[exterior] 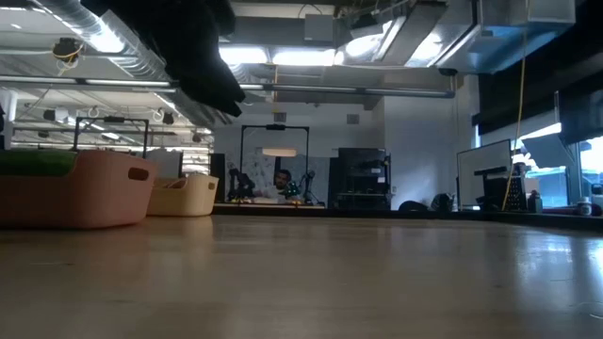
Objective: Sort produce into baskets
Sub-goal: Put the tomato into the yellow bin
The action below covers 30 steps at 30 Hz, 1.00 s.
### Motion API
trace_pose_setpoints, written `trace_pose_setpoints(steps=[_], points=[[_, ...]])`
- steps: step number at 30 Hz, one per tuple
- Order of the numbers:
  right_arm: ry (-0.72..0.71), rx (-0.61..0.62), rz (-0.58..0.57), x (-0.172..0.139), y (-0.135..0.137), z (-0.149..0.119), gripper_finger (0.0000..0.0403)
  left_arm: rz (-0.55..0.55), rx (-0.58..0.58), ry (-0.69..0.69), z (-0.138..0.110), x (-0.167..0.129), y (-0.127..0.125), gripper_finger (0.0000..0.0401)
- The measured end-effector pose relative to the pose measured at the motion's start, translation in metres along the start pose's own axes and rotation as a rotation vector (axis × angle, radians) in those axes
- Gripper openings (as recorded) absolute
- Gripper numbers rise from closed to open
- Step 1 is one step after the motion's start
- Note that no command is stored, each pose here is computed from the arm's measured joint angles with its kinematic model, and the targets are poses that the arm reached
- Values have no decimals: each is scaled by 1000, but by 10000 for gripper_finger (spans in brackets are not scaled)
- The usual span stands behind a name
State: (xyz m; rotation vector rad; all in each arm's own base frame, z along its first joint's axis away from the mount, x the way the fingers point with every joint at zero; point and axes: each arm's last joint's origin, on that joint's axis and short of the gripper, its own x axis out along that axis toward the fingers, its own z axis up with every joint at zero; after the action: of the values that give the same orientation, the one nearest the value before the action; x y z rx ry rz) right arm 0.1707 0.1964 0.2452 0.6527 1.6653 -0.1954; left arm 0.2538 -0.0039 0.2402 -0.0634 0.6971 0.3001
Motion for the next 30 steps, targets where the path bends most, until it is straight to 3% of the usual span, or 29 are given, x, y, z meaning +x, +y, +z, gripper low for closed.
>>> trace_pose_setpoints(steps=[3,9,16,30], points=[[72,-2,-64,3,-5,-13,319,3,-2,1,0,0,1,389],[62,-100,-107,13,-7,-32,319,3,4,1,0,0,1,389],[54,-133,-111,29,-11,-48,319,1,5,2,0,0,0,389],[116,-220,-205,75,-15,-56,319,1,5,4,0,0,0,389]])
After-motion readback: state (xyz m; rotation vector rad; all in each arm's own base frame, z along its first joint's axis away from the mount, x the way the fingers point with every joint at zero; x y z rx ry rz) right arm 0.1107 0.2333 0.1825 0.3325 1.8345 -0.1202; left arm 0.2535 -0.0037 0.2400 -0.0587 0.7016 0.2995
